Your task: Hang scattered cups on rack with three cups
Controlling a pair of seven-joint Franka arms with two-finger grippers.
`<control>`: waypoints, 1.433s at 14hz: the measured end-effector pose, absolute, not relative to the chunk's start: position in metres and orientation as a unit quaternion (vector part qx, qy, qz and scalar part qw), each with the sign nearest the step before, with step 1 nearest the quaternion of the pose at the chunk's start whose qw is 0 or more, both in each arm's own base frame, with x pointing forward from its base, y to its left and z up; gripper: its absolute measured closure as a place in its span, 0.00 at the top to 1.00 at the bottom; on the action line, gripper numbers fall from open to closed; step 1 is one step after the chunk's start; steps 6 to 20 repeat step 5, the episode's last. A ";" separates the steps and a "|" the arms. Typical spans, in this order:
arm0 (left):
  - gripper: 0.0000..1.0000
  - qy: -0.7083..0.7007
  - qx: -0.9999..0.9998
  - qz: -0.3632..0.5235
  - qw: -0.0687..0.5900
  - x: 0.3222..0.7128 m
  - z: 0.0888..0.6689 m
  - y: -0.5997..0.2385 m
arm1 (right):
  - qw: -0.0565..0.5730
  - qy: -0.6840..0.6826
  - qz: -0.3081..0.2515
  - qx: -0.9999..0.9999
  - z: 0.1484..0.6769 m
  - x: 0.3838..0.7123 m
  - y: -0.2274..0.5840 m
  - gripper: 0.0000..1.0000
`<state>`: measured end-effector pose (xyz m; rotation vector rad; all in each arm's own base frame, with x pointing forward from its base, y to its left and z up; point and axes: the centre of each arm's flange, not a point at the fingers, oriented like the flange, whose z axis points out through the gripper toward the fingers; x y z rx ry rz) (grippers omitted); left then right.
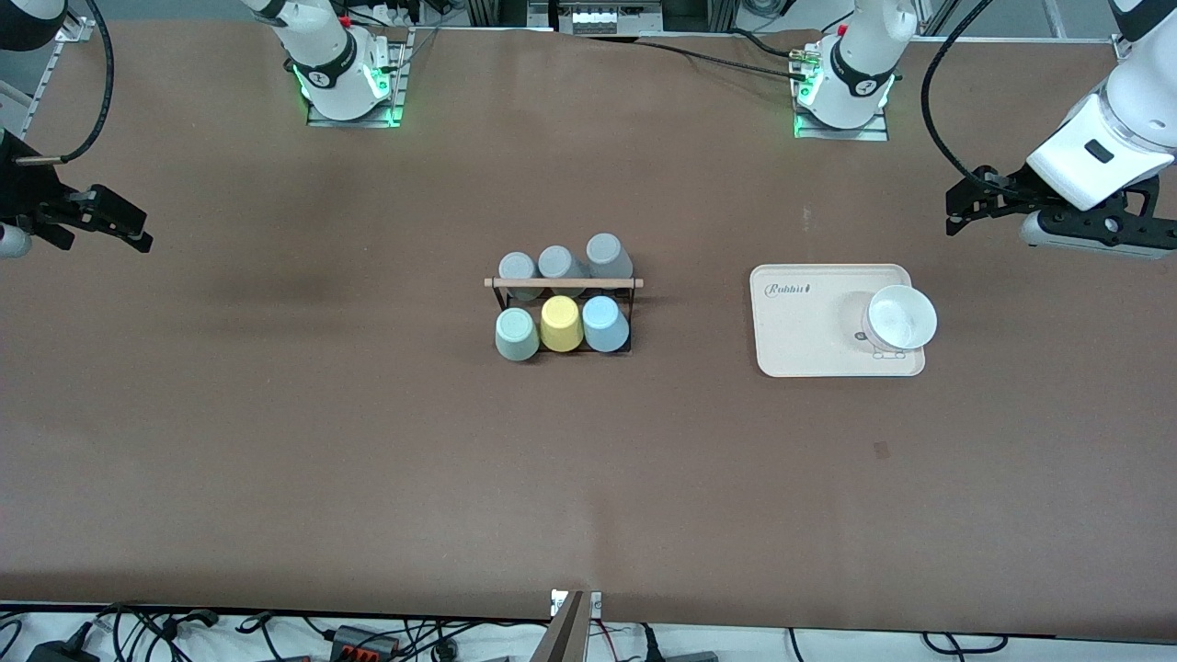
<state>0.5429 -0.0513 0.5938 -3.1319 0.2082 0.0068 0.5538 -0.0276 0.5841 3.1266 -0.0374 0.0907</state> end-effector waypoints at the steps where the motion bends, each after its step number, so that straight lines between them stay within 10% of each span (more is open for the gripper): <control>1: 1.00 0.066 -0.998 0.002 0.001 0.543 0.594 -0.051 | 0.007 -0.010 0.029 1.000 0.585 0.553 -0.028 1.00; 20: 1.00 0.065 -0.998 0.006 0.001 0.542 0.593 -0.050 | 0.007 0.002 0.027 1.000 0.588 0.551 -0.027 1.00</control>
